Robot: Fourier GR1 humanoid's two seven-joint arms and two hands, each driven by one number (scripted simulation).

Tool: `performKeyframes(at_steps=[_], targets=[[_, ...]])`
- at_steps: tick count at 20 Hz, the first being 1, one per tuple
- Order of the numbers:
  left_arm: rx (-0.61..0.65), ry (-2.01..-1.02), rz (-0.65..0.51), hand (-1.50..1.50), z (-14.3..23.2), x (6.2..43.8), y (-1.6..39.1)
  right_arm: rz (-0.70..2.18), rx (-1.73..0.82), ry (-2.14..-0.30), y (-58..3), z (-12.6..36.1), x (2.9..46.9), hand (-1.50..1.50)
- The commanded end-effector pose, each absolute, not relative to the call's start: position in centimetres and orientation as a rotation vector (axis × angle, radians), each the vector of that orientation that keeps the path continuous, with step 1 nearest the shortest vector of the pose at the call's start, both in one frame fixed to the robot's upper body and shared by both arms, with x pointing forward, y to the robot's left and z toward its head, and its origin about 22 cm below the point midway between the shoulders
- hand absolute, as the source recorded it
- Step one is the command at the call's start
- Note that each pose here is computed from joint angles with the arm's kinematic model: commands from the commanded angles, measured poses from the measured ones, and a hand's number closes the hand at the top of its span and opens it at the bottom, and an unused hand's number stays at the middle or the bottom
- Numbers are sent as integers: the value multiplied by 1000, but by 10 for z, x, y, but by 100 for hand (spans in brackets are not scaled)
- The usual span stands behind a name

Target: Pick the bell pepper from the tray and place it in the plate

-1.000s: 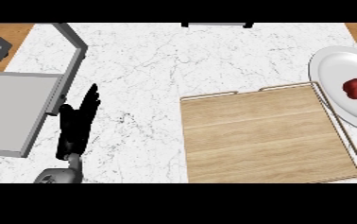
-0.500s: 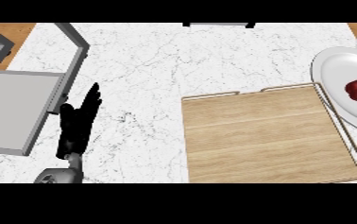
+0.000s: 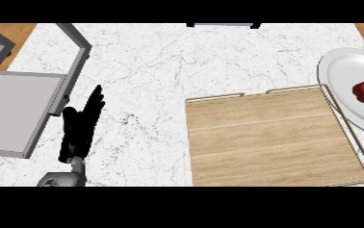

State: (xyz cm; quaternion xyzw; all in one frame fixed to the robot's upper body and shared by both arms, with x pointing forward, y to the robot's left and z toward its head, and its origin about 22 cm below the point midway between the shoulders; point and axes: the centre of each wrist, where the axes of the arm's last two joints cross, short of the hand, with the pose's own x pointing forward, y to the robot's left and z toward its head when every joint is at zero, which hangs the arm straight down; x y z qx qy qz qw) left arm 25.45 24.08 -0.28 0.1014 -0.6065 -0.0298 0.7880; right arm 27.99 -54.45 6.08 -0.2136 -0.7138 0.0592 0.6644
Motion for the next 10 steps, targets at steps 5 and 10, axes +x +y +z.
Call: performKeyframes(at_steps=[5, 10], targets=[[223, -1309, -75, 0, -1, 259, 236, 144, -544, -1587, -559, 54, 256, -150], [230, -1298, -44, 0, -5, 256, 253, 133, -593, -1552, -558, 61, 263, -150]])
